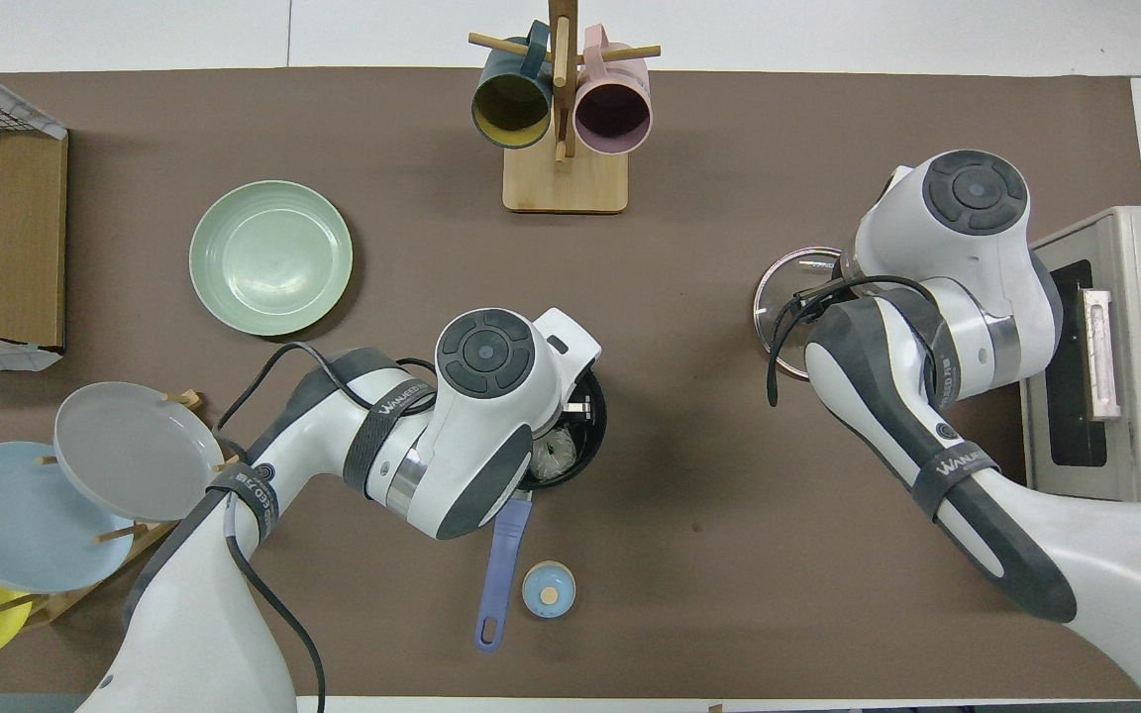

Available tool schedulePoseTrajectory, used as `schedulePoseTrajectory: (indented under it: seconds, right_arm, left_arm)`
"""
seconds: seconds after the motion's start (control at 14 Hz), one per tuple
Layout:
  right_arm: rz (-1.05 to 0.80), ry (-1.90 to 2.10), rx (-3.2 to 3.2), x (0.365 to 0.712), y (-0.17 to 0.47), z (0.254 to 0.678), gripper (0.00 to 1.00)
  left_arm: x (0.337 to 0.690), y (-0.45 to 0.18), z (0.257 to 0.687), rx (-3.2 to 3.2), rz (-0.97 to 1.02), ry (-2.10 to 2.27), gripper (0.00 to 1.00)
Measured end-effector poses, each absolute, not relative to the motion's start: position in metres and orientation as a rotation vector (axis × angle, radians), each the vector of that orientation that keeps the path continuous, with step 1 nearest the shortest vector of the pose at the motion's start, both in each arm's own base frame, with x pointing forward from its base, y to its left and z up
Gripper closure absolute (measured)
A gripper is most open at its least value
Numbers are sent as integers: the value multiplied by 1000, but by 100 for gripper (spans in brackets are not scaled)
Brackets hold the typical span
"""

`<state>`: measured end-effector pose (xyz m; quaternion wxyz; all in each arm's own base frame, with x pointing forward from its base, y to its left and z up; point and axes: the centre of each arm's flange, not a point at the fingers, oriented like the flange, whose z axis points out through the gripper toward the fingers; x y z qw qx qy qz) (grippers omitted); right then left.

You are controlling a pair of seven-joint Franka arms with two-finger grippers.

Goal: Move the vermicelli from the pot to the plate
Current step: 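Lift the vermicelli with the left gripper while the right gripper withdraws, then carry the vermicelli with the left gripper over the pale green plate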

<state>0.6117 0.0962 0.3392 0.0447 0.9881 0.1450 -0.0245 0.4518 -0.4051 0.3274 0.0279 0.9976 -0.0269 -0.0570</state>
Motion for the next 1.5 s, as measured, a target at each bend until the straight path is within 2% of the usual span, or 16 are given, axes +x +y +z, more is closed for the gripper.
schedulePoseTrajectory:
  seconds: [0.07, 0.14, 0.21, 0.36, 0.43, 0.79, 1.14, 1.5]
  right_arm:
    - [-75, 442, 3019, 612, 96, 339, 22]
    - [-73, 441, 3019, 612, 96, 340, 20]
    - [-69, 440, 3020, 612, 96, 341, 19]
    - [-40, 438, 3021, 615, 98, 351, 1]
    - [-16, 433, 3026, 615, 99, 361, 0]
    - [19, 358, 3076, 606, 99, 431, 0]
    - [-30, 227, 3101, 587, 65, 509, 0]
    - [-97, 128, 3096, 566, 32, 579, 0]
  left_arm:
    - [452, -405, 328, 3080, -175, -85, 70]
    - [453, -404, 328, 3079, -174, -86, 75]
    - [454, -404, 328, 3079, -172, -86, 75]
    - [457, -403, 331, 3076, -161, -84, 75]
    - [459, -402, 336, 3072, -152, -81, 75]
    - [478, -390, 407, 3070, -161, -49, 78]
    - [487, -369, 470, 3067, -170, -14, 78]
    - [537, -296, 524, 3042, -121, 54, 78]
